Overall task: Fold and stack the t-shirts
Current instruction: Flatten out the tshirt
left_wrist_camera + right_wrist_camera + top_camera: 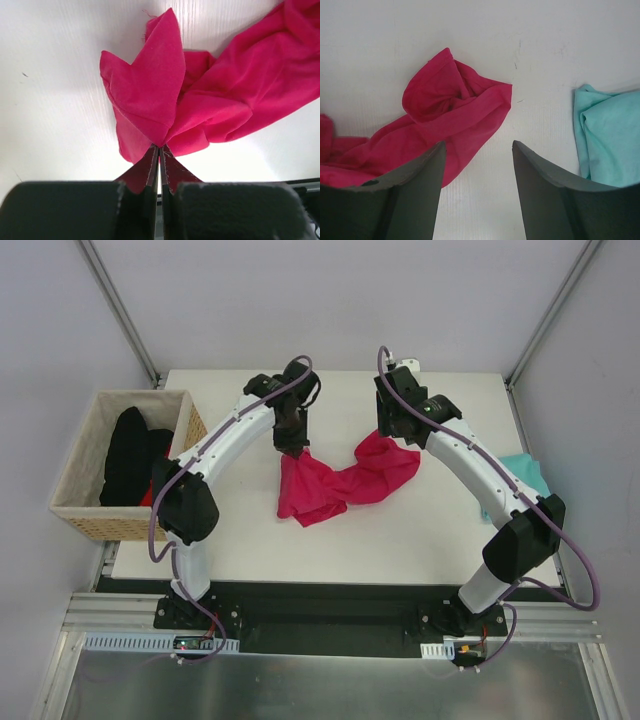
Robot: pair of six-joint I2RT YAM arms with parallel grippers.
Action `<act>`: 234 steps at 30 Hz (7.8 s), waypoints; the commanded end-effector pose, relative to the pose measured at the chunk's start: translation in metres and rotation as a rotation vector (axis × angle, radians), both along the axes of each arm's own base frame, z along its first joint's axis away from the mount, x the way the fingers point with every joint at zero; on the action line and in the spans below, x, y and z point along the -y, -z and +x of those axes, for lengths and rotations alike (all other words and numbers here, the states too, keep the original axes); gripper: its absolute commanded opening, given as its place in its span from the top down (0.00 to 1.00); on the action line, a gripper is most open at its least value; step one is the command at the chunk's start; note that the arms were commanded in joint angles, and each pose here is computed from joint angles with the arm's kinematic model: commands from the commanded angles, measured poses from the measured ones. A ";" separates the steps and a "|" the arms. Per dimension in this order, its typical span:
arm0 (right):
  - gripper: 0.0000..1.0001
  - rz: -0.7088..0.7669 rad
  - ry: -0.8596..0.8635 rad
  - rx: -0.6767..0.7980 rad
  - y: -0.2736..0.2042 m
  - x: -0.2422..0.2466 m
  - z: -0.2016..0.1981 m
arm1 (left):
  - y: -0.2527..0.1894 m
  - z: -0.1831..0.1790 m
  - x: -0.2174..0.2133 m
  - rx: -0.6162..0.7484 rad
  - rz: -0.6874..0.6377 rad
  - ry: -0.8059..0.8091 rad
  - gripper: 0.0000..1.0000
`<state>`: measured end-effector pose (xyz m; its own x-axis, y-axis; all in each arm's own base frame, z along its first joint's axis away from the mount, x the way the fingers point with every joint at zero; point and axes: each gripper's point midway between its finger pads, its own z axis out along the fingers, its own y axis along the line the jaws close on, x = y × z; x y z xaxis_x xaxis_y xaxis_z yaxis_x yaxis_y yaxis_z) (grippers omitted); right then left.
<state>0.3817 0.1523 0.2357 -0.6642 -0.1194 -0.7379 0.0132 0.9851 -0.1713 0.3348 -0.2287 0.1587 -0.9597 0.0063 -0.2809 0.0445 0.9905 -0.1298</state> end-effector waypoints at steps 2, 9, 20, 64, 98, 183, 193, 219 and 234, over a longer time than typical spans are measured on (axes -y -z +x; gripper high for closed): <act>0.41 0.057 0.004 0.057 -0.020 -0.004 0.004 | -0.054 0.016 -0.027 0.157 -0.005 -0.113 1.00; 0.41 0.055 0.008 0.053 -0.018 -0.002 0.003 | -0.076 0.022 -0.051 0.247 0.027 -0.205 1.00; 0.41 0.069 -0.007 0.051 -0.019 -0.010 0.009 | -0.105 0.027 -0.080 0.379 0.053 -0.325 1.00; 0.42 0.199 -0.292 -0.240 0.090 -0.139 0.031 | -0.101 0.040 -0.081 0.368 0.059 -0.272 1.00; 0.46 0.185 -0.223 -0.311 0.143 -0.114 0.028 | -0.098 0.040 -0.089 0.353 0.058 -0.291 1.00; 0.99 -0.079 0.105 0.590 -0.240 0.110 0.039 | -0.253 0.025 -0.167 0.827 0.128 -0.393 1.00; 0.99 -0.083 0.106 0.596 -0.240 0.112 0.036 | -0.260 0.026 -0.179 0.848 0.185 -0.391 1.00; 0.99 -0.048 0.088 0.498 -0.200 0.112 0.036 | -0.220 0.038 -0.173 0.730 0.136 -0.359 1.00; 0.99 0.004 0.104 0.356 -0.136 0.107 0.017 | -0.193 0.014 -0.171 0.638 0.112 -0.346 1.00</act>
<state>0.4220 0.0548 0.3693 -0.3903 -0.1259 -0.9120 0.1291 0.9733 -0.1896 0.3692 -0.0690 0.3368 -0.5923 -0.1676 -0.7881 -0.2146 0.9756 -0.0462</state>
